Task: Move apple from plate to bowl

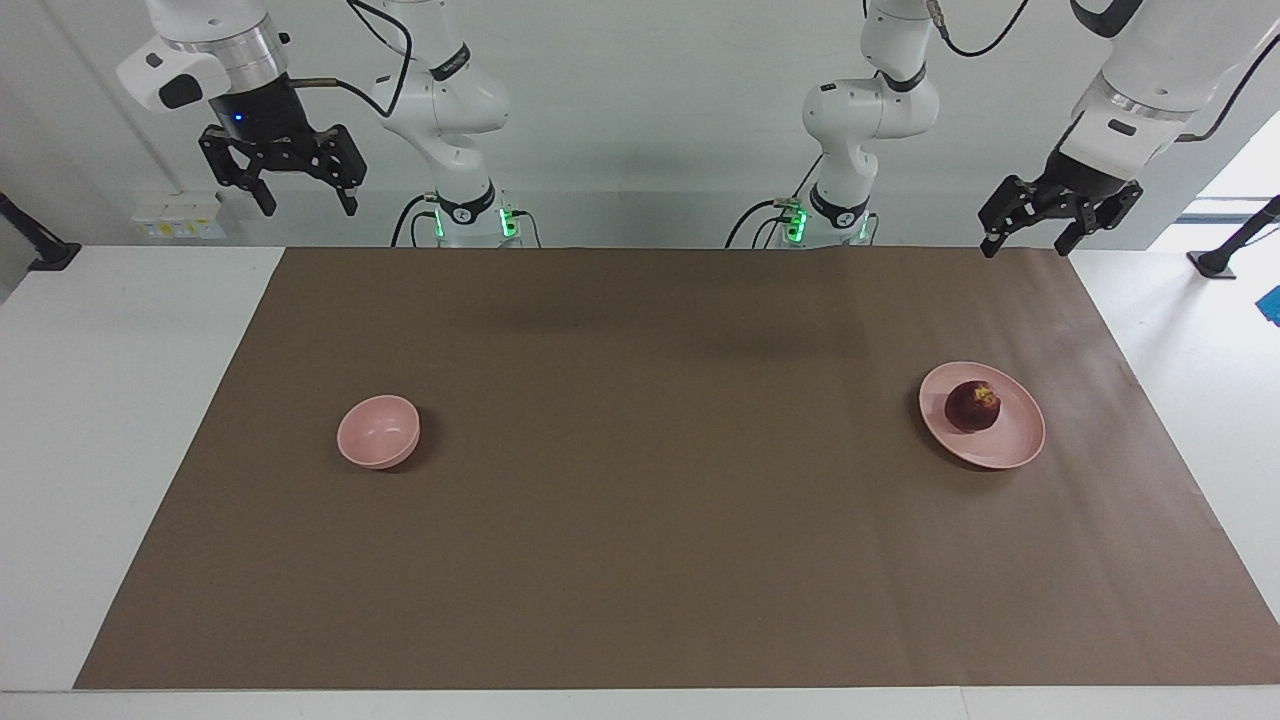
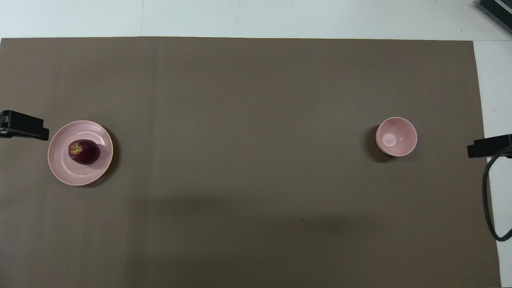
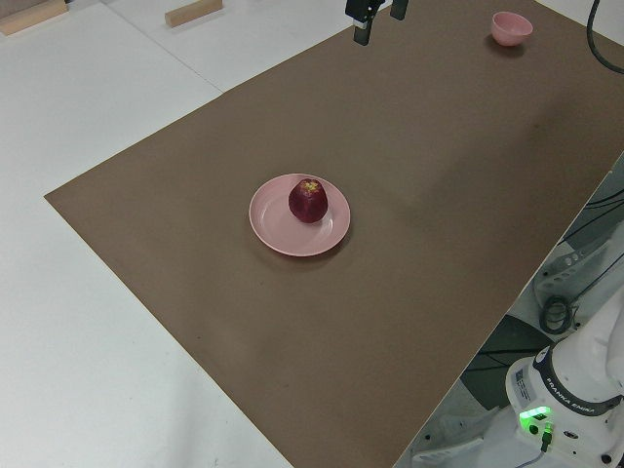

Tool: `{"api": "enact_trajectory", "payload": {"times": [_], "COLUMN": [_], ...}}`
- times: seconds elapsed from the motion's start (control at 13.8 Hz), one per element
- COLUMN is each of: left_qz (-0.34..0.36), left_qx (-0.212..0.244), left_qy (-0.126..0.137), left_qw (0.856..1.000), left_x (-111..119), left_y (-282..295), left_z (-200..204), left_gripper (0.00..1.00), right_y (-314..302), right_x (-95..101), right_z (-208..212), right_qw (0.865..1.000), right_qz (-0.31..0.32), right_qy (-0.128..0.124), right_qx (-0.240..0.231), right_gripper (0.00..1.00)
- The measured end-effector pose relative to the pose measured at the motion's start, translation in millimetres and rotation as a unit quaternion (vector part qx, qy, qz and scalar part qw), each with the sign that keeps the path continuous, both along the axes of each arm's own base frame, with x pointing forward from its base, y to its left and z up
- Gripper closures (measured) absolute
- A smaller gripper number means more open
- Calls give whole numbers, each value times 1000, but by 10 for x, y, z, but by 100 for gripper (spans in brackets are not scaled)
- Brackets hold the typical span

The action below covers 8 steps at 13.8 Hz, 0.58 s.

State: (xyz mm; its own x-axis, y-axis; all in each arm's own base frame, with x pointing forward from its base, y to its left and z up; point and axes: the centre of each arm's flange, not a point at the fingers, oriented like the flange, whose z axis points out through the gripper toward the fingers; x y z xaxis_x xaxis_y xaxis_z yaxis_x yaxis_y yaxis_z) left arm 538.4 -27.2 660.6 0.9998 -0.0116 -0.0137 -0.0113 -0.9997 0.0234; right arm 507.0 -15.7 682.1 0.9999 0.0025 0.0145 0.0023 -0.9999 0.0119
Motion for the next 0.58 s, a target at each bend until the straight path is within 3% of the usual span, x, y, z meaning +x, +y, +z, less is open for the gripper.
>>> {"api": "enact_trajectory", "payload": {"times": [0.58], "left_qz": [3], "left_qx": [0], "left_qy": [6], "left_qw": [1000], "left_x": [-1], "left_y": [30], "left_z": [-45], "left_gripper": [0], "right_y": [0], "right_x": [0], "right_z": [-6], "right_qw": [1000], "right_qz": [0], "right_qy": [1], "right_qx": [0], "right_gripper": [0]}}
